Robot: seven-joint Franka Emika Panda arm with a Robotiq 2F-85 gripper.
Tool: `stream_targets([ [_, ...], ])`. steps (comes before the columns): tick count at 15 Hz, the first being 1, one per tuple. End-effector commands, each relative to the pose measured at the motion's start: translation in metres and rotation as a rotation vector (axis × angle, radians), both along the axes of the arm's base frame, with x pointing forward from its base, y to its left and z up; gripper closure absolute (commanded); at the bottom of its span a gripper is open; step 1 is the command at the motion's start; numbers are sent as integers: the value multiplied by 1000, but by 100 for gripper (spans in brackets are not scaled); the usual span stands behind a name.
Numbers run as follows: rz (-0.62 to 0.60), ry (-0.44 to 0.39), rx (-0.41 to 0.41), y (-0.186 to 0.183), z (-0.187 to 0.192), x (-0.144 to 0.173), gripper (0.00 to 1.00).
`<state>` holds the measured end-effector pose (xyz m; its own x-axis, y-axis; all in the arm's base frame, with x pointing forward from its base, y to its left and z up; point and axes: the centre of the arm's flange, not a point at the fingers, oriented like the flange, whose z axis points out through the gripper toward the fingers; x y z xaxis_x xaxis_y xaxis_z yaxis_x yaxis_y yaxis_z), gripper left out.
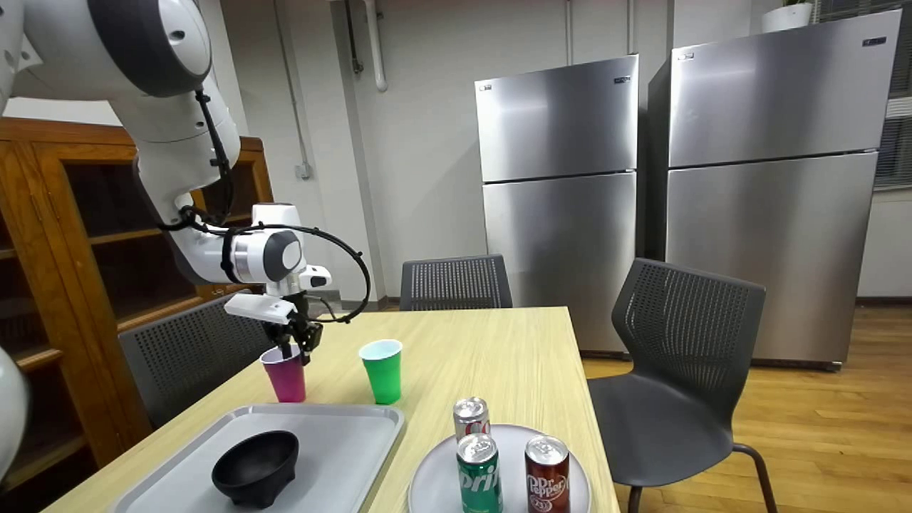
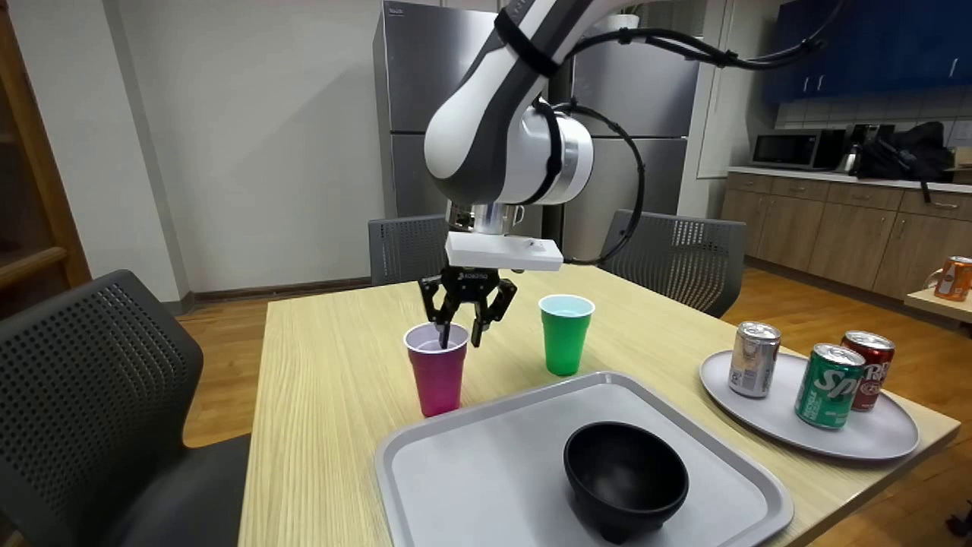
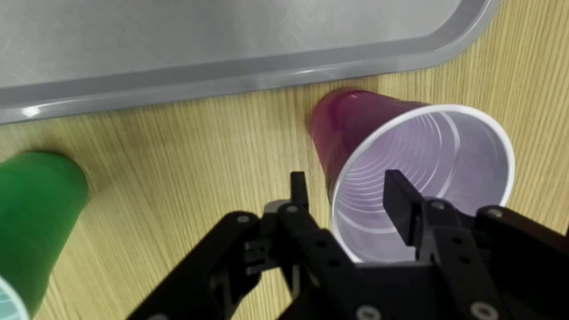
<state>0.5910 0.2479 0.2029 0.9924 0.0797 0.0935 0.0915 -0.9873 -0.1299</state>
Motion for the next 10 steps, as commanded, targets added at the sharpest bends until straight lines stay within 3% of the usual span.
stream_targets([
  [1,-6,0,-9,-2,17,-3,19],
  [3,26,-25,-11,-7,31,-10,3],
  [4,47,-33,4,-7,38,-14,0],
  [10,116,-67,-59,-11,73,-40,0],
])
